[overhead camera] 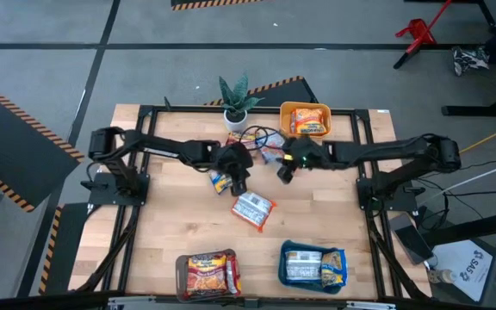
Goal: Sort Maruchan noodles
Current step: Put the orange noodle pack into the yellow bin
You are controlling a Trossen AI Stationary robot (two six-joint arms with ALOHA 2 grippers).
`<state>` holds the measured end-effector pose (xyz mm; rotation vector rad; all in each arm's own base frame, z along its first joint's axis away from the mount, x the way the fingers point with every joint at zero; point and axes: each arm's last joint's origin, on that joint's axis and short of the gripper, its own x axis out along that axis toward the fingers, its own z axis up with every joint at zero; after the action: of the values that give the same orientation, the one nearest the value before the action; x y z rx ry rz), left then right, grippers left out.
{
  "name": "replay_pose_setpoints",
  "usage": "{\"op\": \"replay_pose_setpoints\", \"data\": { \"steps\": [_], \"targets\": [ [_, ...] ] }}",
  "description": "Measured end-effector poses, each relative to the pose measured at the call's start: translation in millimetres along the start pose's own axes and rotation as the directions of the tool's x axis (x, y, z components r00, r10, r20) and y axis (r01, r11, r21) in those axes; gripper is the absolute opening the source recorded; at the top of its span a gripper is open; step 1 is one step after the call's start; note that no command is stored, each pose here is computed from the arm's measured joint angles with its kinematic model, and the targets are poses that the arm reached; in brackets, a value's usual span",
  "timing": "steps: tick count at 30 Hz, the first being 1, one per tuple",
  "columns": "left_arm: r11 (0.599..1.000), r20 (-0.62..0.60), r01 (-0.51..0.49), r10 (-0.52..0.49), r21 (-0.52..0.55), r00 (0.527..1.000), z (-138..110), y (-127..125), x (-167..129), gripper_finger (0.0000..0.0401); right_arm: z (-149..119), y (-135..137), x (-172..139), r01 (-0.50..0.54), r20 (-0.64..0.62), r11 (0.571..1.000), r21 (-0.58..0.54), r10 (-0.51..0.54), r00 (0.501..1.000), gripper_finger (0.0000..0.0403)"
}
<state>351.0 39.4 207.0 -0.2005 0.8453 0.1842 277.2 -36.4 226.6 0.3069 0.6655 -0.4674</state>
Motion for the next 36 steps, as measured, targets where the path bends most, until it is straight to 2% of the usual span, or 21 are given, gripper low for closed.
{"op": "replay_pose_setpoints", "data": {
  "steps": [2, 4, 5, 7, 8, 9, 10, 12, 18, 21, 25, 27, 30, 36],
  "targets": [
    [1.000, 0.022, 0.009, -0.009, 0.010, 1.000, 3.2, -3.1, -10.4, 0.0000, 17.4, -4.2, -10.8, 0.127, -0.020, 0.974, -0.189, -0.133, 0.991, 0.0097],
    [1.000, 0.034, 0.015, -0.015, 0.014, 0.999, 5.2, -5.3, -19.3, 0.0000, 34.1, -8.4, -22.7, 0.274, -0.002, 0.895, -0.353, -0.293, 0.956, 0.0097],
    [1.000, 0.033, 0.016, -0.017, 0.016, 0.999, 5.1, -6.3, -22.4, 0.0000, 41.7, -9.7, -28.6, 0.348, 0.024, 0.836, -0.424, -0.373, 0.927, 0.0097],
    [1.000, 0.050, 0.015, -0.016, 0.020, 0.999, 6.6, -8.1, -26.4, 0.0000, 54.8, -16.0, -37.5, 0.483, 0.091, 0.681, -0.551, -0.526, 0.846, 0.0097],
    [1.000, 0.051, 0.014, -0.015, 0.025, 0.999, 6.7, -8.5, -28.3, 0.0000, 58.9, -18.2, -40.5, 0.526, 0.123, 0.596, -0.606, -0.583, 0.803, 0.0097],
    [0.999, 0.057, 0.013, -0.015, 0.033, 0.998, 7.3, -8.8, -29.2, 0.0000, 61.1, -20.9, -41.2, 0.544, 0.143, 0.531, -0.650, -0.617, 0.774, 0.0097],
    [0.999, 0.063, 0.009, -0.011, 0.038, 0.998, 7.6, -9.4, -29.3, 0.0000, 61.4, -26.0, -39.8, 0.536, 0.140, 0.486, -0.690, -0.637, 0.758, 0.0097],
    [0.999, 0.054, -0.008, 0.005, 0.039, 0.999, 6.6, -9.0, -29.2, 0.0000, 55.8, -35.3, -34.4, 0.495, 0.108, 0.441, -0.749, -0.655, 0.747, 0.0097],
    [0.998, 0.060, -0.015, 0.011, 0.063, 0.998, 7.0, -8.8, -29.3, 0.0000, 30.0, -78.3, -12.0, 0.440, 0.008, 0.424, -0.791, -0.713, 0.701, 0.0097],
    [0.998, 0.061, -0.029, 0.025, 0.064, 0.998, 7.0, -8.5, -29.3, 0.0000, 25.7, -91.2, -1.9, 0.441, 0.043, 0.407, -0.800, -0.694, 0.719, 0.0097],
    [0.997, 0.063, -0.037, 0.033, 0.064, 0.997, 7.1, -8.2, -29.3, 0.0000, 24.6, -106.3, 4.2, 0.403, 0.076, 0.351, -0.845, -0.668, 0.740, 0.0097],
    [0.997, 0.066, -0.049, 0.045, 0.063, 0.997, 7.3, -7.9, -29.3, 0.0000, 22.8, -113.3, 5.3, 0.357, 0.050, 0.360, -0.862, -0.640, 0.767, 0.0097],
    [0.996, 0.069, -0.062, 0.058, 0.064, 0.996, 7.3, -7.6, -29.3, 0.0000, 21.0, -122.4, 6.4, 0.322, 0.021, 0.404, -0.856, -0.596, 0.803, 0.0097],
    [0.995, 0.069, -0.063, 0.058, 0.080, 0.996, 7.3, -7.6, -29.3, 0.0000, 19.8, -137.5, 5.2, 0.299, -0.019, 0.450, -0.842, -0.577, 0.816, 0.0097]
  ]
}}
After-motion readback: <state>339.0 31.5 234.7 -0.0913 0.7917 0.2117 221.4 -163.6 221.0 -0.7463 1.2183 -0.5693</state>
